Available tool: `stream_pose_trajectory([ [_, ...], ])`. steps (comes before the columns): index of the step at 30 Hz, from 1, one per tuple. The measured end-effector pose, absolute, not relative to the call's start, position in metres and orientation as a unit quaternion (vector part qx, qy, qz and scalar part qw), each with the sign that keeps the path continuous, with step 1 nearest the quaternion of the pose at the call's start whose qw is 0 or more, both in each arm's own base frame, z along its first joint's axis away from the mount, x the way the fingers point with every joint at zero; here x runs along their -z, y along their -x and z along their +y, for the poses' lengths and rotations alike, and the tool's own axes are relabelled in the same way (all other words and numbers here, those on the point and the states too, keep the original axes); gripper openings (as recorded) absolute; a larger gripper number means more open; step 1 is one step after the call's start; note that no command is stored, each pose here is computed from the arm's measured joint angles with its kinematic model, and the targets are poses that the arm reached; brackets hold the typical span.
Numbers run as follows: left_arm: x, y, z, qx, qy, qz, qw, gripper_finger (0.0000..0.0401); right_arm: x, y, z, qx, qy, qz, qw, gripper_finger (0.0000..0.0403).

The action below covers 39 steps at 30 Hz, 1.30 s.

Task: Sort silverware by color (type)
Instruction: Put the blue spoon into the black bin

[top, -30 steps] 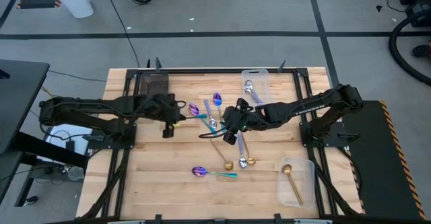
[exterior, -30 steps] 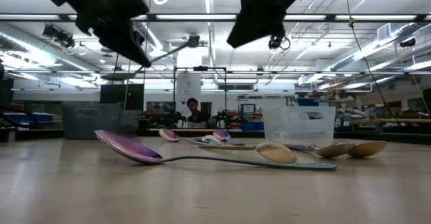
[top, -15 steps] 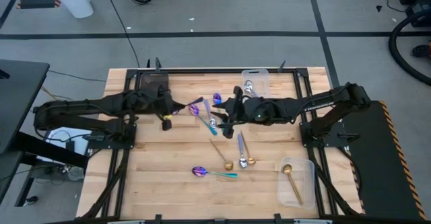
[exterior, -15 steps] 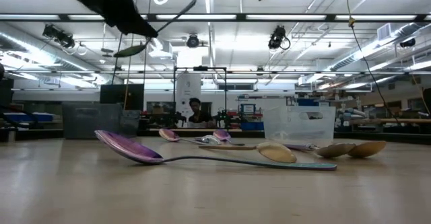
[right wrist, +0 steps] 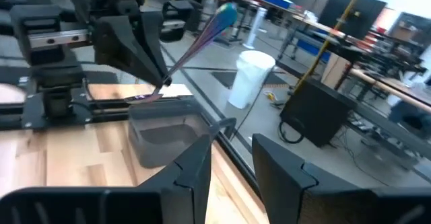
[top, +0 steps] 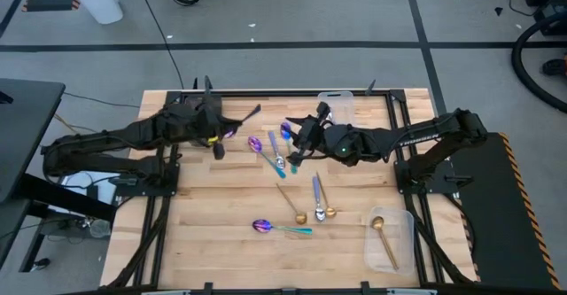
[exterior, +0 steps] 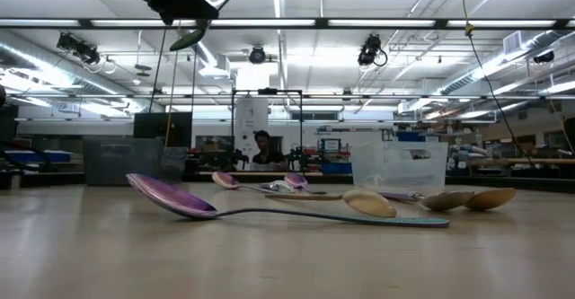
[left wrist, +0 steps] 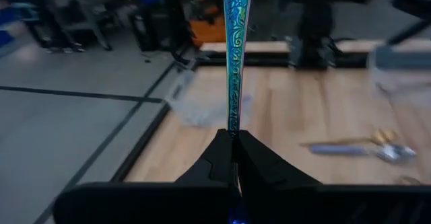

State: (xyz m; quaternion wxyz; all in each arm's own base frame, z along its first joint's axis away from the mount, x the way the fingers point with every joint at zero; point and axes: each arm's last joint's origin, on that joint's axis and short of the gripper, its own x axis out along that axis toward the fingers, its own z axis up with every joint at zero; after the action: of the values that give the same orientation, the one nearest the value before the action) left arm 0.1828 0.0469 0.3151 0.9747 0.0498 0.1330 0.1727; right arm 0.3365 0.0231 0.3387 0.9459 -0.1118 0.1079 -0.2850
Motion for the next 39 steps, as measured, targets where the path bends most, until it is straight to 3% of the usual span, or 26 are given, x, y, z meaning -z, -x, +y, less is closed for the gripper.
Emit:
stream_pose_trajectory([
  [8,-0.324,-0.177,0.070,-0.240,-0.034,0.085,0.966,0.0016,-0.337,-0.336,0.024,0.287,0.115,0.118,0.944,0.0118],
  [20,-0.324,-0.161,0.101,-0.337,-0.012,0.084,0.938,0.0016,-0.334,-0.335,0.027,0.287,0.111,0.128,0.943,0.0118],
  [31,-0.325,-0.154,0.112,-0.368,-0.009,0.082,0.926,0.0016,-0.329,-0.330,0.032,0.278,0.116,0.157,0.941,0.0118],
  [39,-0.321,-0.153,0.112,-0.371,0.006,0.096,0.924,0.0016,-0.349,-0.297,0.042,0.296,0.092,0.159,0.937,0.0118],
])
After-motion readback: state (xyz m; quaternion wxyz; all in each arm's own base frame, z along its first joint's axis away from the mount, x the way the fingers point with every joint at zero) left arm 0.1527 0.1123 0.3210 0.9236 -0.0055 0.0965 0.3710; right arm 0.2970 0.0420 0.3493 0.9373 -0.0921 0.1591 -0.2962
